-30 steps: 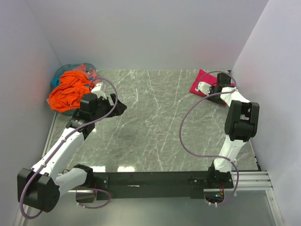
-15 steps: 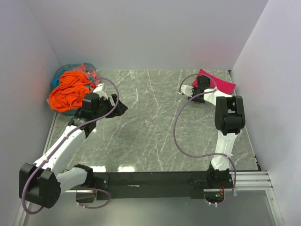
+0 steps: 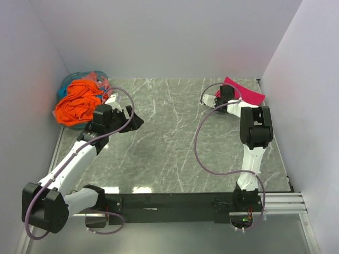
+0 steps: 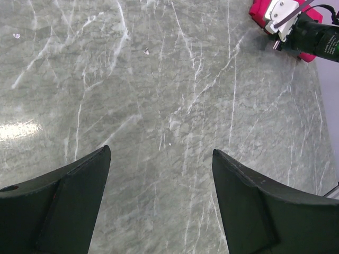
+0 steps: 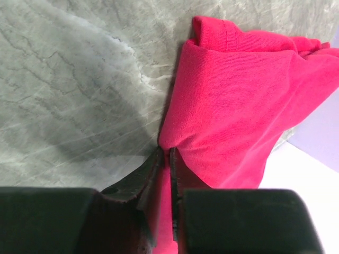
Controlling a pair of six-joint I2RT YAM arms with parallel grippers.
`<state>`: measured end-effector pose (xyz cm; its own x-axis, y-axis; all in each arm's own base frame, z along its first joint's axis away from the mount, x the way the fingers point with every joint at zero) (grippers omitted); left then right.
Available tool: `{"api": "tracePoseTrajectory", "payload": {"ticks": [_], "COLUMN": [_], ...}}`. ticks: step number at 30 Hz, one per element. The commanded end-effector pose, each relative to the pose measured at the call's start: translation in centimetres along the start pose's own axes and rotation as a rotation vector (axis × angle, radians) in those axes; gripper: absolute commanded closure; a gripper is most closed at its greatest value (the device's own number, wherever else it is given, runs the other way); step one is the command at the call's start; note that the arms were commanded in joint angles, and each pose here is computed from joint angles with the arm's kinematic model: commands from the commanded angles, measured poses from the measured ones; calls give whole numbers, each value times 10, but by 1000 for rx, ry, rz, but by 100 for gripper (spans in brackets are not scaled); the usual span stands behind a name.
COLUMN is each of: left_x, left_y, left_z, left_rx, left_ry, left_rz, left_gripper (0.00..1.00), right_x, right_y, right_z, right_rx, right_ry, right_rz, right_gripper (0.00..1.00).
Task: Fold and stack the t-shirts
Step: Neatly place the folded tshirt to the corner, then reset both grippers
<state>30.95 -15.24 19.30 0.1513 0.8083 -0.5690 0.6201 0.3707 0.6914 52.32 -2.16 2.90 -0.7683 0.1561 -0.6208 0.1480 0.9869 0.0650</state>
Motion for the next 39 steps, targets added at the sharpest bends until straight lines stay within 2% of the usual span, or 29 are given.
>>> {"api": "tracePoseTrajectory", "payload": {"ticks": [1,13,20,32,34,35,36,37,38,39], "left_x": [-7,-10,-14,-16,-16,-15,-15,-16,-16,-17], "left_y": [11,8,9,9,9,9,8,8,10,10], "left_z": [-1,-1,-1,-4,-4,-4,-3,-3,-2,-2], "left_rx": [-26,-16,-14,-16,-18,-17,-13,-11,-15,-15], "left_ry": [-28,-48,-67,-73,-74,-74,-75,-77,-77,-79], "left_rz": [27,17,12,20,23,24,23,23,24,24], "left_gripper": [17,17,17,17,17,17,17,17,17,17], "right_x": [9,16,27,28,29,31,33,33,33,31], "right_y": [-5,-41,-61,-93,-95,-94,-92,-89,-86,-82], "right_z": [-1,-34,-53,-60,-62,-64,-65,-68,-74,-77], "right_rx": [-12,-59,-53,-8,-7,-11,-18,-33,-43,-53], "right_ry": [13,-16,3,29,34,41,45,45,41,37], "right_rz": [-6,-26,-71,-24,-17,-15,-16,-17,-12,-11], "right_gripper": [86,92,92,89,83,76,62,58,46,41]}}
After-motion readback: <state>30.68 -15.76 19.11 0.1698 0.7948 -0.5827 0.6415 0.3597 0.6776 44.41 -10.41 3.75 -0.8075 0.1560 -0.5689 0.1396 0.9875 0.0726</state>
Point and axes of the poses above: each gripper's point midway between its finger pads, its own z axis out along the fingers, its own x axis along the line the jaws close on, y = z × x, the point moved 1 cm from there along -z, back along the fingers, and after that the axes turned 4 degrees about -z, right-handed, at the moved point
